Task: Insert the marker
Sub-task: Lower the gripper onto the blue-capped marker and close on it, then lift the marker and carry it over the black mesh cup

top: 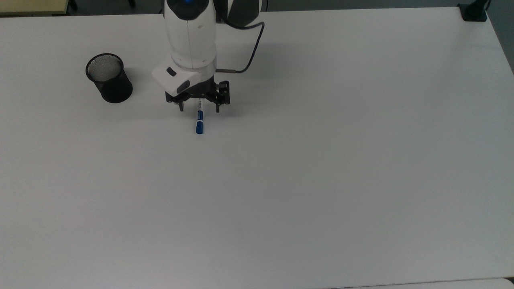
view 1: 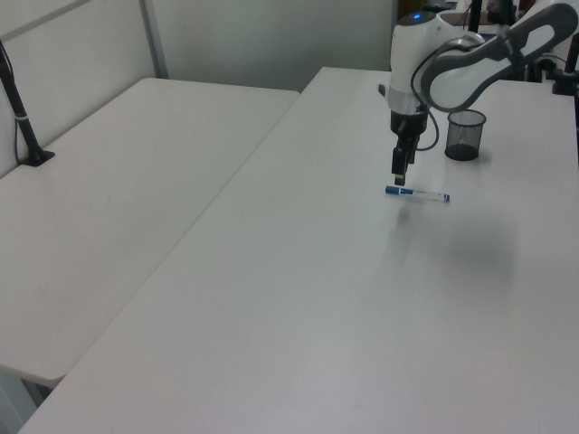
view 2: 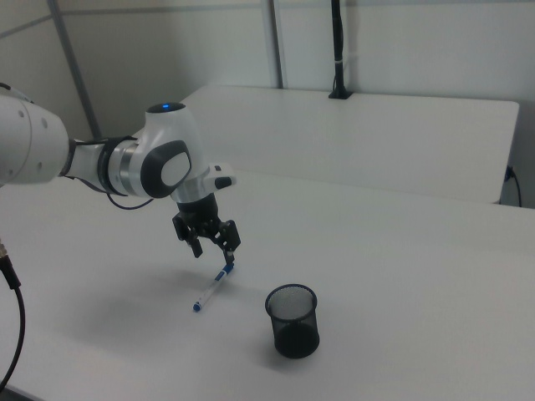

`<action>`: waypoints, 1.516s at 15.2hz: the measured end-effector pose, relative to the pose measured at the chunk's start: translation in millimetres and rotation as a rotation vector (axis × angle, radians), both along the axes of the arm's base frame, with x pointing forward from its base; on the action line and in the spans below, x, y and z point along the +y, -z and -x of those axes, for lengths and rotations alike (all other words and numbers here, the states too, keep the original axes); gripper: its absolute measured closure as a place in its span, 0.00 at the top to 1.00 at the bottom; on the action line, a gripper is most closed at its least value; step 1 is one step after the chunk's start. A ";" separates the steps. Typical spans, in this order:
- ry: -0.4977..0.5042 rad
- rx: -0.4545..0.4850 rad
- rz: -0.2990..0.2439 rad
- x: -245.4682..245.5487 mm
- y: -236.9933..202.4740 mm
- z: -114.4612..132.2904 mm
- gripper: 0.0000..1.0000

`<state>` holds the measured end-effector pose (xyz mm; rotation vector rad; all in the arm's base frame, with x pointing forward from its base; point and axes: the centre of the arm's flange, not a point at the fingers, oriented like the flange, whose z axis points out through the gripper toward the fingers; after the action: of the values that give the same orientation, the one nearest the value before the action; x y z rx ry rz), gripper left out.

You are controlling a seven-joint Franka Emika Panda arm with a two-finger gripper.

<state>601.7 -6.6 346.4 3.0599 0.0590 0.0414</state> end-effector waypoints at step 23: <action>0.184 -0.281 0.023 -60.9 -102.0 -4.3 0.18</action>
<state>606.0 -67.5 448.4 2.9878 -0.2367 0.4519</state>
